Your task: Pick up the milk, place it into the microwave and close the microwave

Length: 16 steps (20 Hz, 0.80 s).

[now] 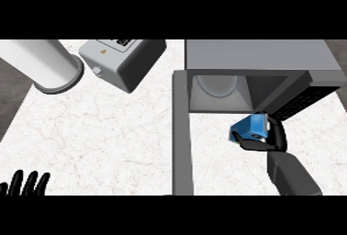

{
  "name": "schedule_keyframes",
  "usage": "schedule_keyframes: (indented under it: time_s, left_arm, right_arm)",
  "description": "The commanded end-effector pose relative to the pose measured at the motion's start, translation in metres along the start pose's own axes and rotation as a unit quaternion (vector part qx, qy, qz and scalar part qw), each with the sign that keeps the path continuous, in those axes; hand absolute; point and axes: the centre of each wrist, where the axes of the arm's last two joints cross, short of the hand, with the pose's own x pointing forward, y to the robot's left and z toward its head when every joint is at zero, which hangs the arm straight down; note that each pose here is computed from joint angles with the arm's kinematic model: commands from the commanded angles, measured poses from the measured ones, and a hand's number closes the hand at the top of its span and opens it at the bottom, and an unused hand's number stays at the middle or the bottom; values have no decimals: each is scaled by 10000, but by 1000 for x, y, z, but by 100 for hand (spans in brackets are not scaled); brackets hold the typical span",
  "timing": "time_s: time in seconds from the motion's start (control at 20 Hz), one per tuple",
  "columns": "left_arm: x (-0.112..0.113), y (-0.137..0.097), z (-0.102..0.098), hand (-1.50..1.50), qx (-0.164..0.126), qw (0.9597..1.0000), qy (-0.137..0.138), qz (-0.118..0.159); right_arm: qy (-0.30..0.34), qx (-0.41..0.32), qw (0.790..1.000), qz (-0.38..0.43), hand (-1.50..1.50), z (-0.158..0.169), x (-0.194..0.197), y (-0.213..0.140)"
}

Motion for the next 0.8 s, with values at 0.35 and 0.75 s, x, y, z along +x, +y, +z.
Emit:
schedule_keyframes:
  time_s: [0.35,0.75]
  left_arm:
    - [13,-7,6,-150,33,10000,48,62]
    - [1,4,17,-150,72,9999,78,65]
  right_arm:
    - [-479,-656,9967,11,150,30,-10,30]
    - [-655,-620,9959,-50,150,21,13,30]
